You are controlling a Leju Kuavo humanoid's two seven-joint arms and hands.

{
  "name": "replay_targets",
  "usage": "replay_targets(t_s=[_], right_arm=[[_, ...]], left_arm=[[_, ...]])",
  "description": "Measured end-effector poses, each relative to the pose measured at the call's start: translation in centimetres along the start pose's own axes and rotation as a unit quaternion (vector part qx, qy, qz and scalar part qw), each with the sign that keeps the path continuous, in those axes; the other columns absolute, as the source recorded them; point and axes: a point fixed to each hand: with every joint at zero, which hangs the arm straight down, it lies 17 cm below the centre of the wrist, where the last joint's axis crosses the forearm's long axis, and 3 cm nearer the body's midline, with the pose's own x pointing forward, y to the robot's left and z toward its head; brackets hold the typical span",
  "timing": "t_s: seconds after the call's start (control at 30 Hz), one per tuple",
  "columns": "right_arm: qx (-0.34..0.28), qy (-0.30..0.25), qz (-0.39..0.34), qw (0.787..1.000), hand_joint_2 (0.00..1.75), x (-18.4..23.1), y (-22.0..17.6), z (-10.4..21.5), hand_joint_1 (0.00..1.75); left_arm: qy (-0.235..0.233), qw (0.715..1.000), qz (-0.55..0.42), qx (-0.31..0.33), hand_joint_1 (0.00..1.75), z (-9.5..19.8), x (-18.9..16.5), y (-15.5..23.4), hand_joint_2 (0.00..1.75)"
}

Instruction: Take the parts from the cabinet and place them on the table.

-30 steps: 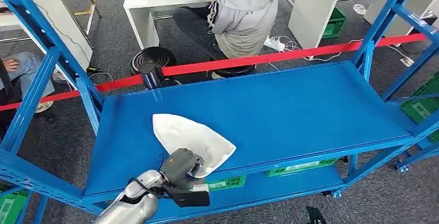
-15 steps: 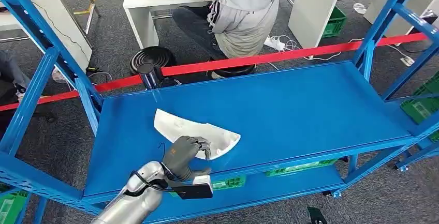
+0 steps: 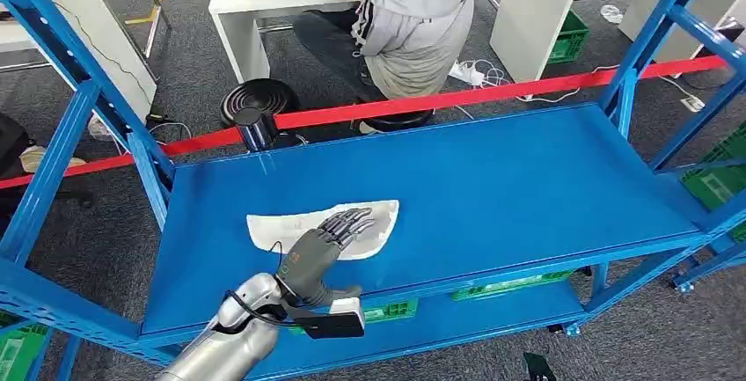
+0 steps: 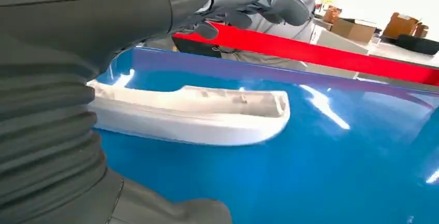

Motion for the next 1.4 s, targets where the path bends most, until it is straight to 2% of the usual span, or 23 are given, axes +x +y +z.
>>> replay_targets(t_s=[0.03, 0.1, 0.13, 0.3, 0.47, 0.8, 0.83, 1.07, 1.1, 1.23, 1.4], right_arm=[[0.000, 0.000, -0.001, 1.000, 0.00, 0.0, 0.0, 0.0, 0.00], [0.000, 0.000, -0.002, 1.000, 0.00, 0.0, 0.0, 0.0, 0.00], [0.000, 0.000, -0.002, 1.000, 0.00, 0.0, 0.0, 0.0, 0.00], [0.001, -0.002, -0.002, 1.000, 0.00, 0.1, 0.0, 0.0, 0.00], [0.000, -0.002, -0.001, 1.000, 0.00, 0.0, 0.0, 0.0, 0.00], [0.000, -0.002, 0.000, 1.000, 0.00, 0.0, 0.0, 0.0, 0.00], [0.000, -0.002, 0.000, 1.000, 0.00, 0.0, 0.0, 0.0, 0.00], [0.005, 0.000, 0.012, 1.000, 0.00, -0.1, 0.2, 0.0, 0.00], [0.005, 0.000, 0.013, 1.000, 0.00, -0.1, 0.2, 0.0, 0.00], [0.005, 0.001, 0.017, 1.000, 0.00, -0.1, 0.2, 0.0, 0.00], [0.003, 0.007, 0.020, 1.000, 0.00, -0.3, 0.1, 0.0, 0.00]], left_arm=[[0.000, 1.000, 0.000, 0.000, 0.00, 0.0, 0.0, 0.0, 0.00], [0.000, 1.000, 0.001, -0.001, 0.00, 0.0, 0.0, 0.0, 0.00], [0.000, 1.000, 0.001, -0.001, 0.00, 0.0, 0.0, -0.1, 1.75], [0.011, 1.000, 0.002, -0.003, 0.00, 0.0, -0.3, -0.2, 1.75], [0.055, 0.998, -0.010, -0.011, 0.00, 0.3, -2.0, -0.5, 1.75], [0.064, 0.998, -0.014, -0.015, 0.00, 0.5, -2.5, -0.7, 1.75], [0.068, 0.997, -0.016, -0.015, 0.00, 0.5, -2.7, -0.7, 0.00], [0.153, 0.986, -0.059, -0.032, 0.00, 1.0, -6.9, 0.7, 0.00], [0.167, 0.983, -0.066, -0.035, 0.00, 1.1, -7.6, 1.0, 1.75], [0.216, 0.972, -0.083, -0.046, 0.00, 2.4, -10.5, 1.8, 1.75], [0.241, 0.965, -0.090, -0.044, 0.00, 3.8, -12.6, 2.3, 1.75]])
